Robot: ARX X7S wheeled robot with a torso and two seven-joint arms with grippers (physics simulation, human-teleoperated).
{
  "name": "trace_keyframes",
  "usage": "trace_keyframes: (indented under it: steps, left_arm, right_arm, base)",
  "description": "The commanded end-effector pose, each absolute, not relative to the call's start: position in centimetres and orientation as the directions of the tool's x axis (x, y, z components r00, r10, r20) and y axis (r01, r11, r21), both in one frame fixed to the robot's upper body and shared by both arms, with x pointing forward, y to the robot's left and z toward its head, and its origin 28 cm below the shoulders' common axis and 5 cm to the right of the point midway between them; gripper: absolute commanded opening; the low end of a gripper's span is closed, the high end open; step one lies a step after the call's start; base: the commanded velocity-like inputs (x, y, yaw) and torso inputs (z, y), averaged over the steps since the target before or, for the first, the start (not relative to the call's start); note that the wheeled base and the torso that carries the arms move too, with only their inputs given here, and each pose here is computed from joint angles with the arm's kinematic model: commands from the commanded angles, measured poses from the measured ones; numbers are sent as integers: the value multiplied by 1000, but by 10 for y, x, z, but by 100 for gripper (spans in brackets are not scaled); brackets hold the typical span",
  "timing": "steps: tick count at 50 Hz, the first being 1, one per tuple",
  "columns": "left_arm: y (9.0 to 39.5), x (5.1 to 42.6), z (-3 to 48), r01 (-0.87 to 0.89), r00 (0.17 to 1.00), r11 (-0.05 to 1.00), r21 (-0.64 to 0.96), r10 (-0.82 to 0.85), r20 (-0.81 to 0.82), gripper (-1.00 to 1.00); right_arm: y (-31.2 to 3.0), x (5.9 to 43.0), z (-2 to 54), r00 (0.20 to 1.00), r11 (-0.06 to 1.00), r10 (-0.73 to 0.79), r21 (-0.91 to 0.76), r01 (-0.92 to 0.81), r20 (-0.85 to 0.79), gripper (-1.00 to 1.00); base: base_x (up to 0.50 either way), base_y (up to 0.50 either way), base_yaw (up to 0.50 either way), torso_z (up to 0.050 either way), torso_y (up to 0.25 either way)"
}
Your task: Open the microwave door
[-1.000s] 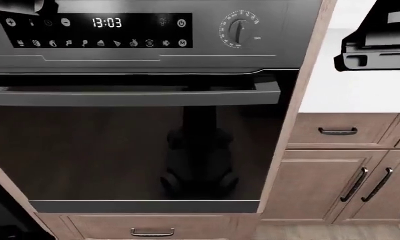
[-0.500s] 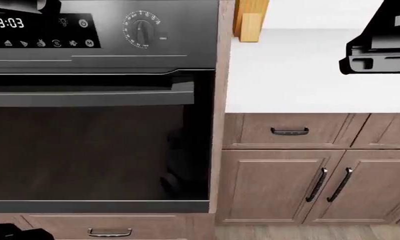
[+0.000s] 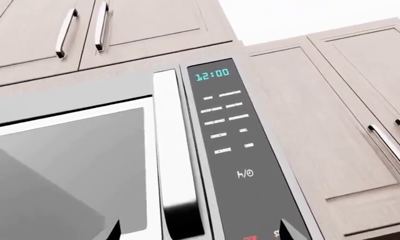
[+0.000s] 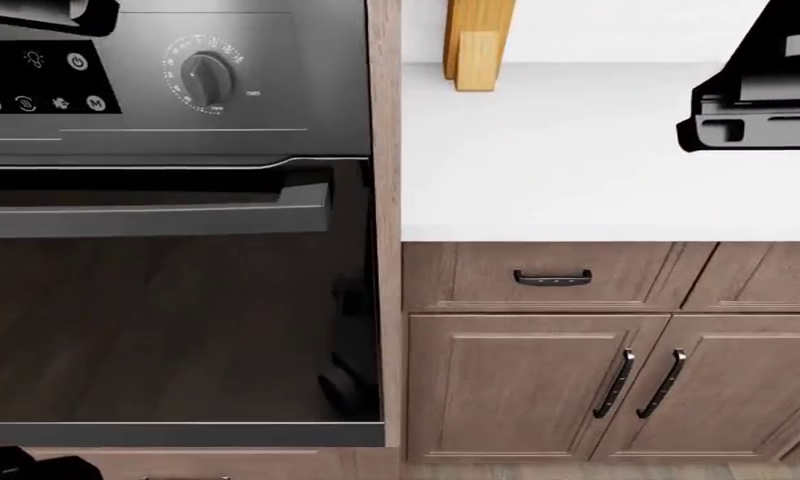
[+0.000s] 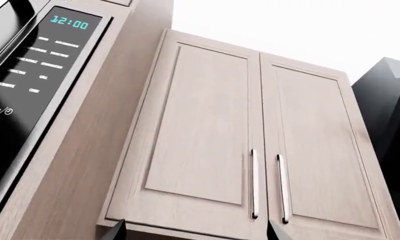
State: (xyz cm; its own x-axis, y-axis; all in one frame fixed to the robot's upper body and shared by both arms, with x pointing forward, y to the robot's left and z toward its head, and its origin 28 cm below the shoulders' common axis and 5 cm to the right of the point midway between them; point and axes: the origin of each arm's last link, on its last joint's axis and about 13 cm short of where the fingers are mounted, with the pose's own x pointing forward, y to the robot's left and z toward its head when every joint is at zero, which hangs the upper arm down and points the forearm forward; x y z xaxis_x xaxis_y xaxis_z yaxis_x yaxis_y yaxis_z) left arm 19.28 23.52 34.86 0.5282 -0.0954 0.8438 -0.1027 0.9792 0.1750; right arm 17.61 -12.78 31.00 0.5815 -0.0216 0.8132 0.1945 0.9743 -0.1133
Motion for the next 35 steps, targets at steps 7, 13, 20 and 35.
trace_keyframes:
  steps: [7, 13, 20, 35]
  left_arm:
    - [247, 202, 371, -95, 554, 987, 129, -55, 831, 100]
    - [253, 213, 399, -78, 584, 993, 91, -28, 811, 100]
    - [253, 229, 425, -49, 639, 996, 70, -22, 769, 100]
    - [253, 272, 467, -34, 709, 997, 71, -26, 705, 100]
  right_arm:
    - [-127, 174, 309, 579, 975, -17, -116, 191, 815, 100]
    - [-126, 172, 311, 577, 975, -15, -115, 189, 817, 100]
    - [-127, 168, 312, 573, 975, -16, -114, 189, 819, 100]
    - [-127, 165, 315, 565, 974, -12, -117, 192, 825, 100]
  base:
    - [0, 0, 0, 0, 0]
    - [0, 0, 0, 0, 0]
    - [0, 0, 0, 0, 0]
    - [0, 0, 0, 0, 0]
